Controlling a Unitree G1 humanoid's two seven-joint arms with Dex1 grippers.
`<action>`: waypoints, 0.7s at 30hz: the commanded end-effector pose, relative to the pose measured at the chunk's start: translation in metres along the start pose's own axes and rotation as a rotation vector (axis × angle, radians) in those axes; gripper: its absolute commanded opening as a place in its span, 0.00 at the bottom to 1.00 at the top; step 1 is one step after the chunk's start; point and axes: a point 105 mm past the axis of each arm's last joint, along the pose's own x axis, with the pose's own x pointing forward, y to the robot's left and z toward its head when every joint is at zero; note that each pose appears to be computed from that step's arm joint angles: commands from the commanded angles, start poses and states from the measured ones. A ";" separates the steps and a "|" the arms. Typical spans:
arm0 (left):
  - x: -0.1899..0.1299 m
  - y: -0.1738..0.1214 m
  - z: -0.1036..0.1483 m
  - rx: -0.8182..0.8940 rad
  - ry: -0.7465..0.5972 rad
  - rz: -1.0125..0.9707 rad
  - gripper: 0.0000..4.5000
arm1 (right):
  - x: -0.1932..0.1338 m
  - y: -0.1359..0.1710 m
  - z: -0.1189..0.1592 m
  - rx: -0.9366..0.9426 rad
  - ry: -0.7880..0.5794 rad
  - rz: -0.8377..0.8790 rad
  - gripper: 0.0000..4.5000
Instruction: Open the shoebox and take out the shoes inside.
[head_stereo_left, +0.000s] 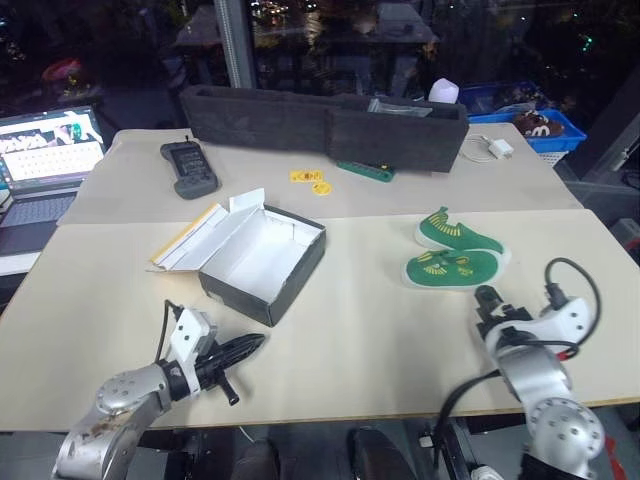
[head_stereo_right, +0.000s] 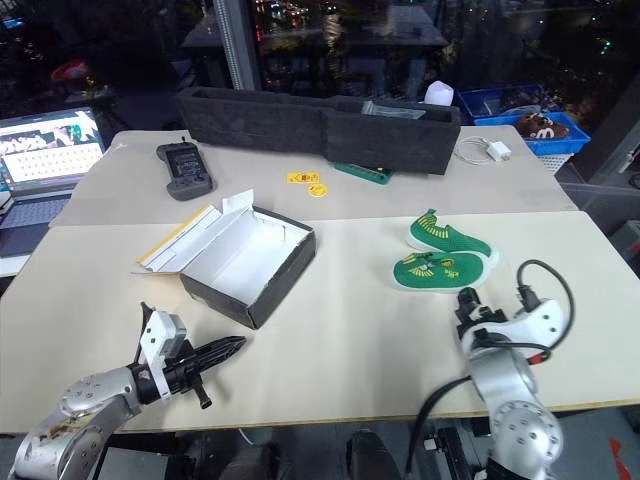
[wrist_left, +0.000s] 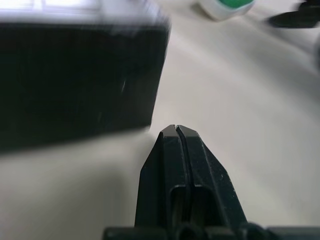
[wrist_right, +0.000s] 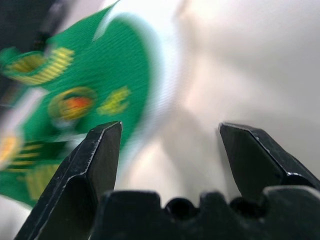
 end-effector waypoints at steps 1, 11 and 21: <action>-0.013 0.016 -0.002 0.009 -0.045 0.147 0.00 | -0.016 0.031 0.011 -0.252 0.006 0.187 0.86; -0.072 0.089 -0.032 -0.059 -0.116 0.822 0.00 | -0.016 0.027 0.008 -1.217 -0.120 0.398 0.86; -0.100 0.139 -0.019 -0.022 -0.185 1.072 0.00 | -0.005 -0.006 0.014 -1.261 -0.237 0.269 0.86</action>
